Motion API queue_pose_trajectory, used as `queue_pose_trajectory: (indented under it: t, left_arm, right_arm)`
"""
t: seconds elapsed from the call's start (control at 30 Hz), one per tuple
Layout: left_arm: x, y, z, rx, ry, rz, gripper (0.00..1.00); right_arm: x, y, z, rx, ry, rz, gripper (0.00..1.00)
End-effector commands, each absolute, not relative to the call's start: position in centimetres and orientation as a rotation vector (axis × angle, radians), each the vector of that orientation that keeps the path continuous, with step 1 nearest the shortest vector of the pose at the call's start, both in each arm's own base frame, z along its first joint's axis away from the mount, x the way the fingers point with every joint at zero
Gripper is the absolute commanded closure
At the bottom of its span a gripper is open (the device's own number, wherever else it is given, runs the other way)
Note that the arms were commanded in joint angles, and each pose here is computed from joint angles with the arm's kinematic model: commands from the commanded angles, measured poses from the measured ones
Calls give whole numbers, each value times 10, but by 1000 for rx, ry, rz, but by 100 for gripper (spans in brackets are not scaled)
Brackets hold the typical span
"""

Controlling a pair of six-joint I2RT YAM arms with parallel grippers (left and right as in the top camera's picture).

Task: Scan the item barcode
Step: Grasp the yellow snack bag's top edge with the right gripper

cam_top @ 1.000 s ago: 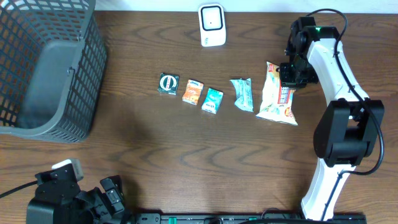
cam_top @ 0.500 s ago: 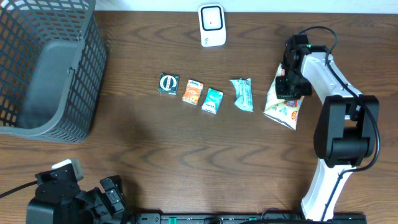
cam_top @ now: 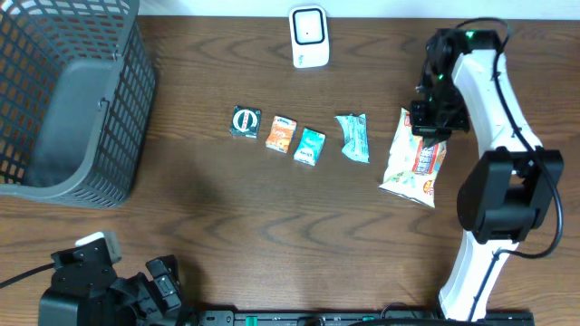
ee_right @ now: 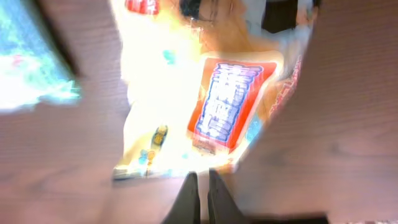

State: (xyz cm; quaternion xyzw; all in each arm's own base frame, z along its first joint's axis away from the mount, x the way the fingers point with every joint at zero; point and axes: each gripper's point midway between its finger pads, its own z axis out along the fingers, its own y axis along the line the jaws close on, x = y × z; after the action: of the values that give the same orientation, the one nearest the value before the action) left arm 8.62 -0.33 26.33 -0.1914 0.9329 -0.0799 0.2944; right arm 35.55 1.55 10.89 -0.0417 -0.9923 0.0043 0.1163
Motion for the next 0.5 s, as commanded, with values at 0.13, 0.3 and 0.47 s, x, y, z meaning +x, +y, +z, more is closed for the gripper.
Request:
queue_pose_trajectory:
  t: [0.13,0.3,0.47]
  left_arm:
    - [87,-2,263,-528,2479,-207,2]
    - [87,-2,263,-528,2479,-207,2]
    - [87,-2,263,-528,2479,-207,2]
  right_arm:
    - [316,34,88,-98,-2742,-25,96]
    - [289,41,46,-56,-2668,-3,94]
    - [285,47,7,-73,-2712,0,99]
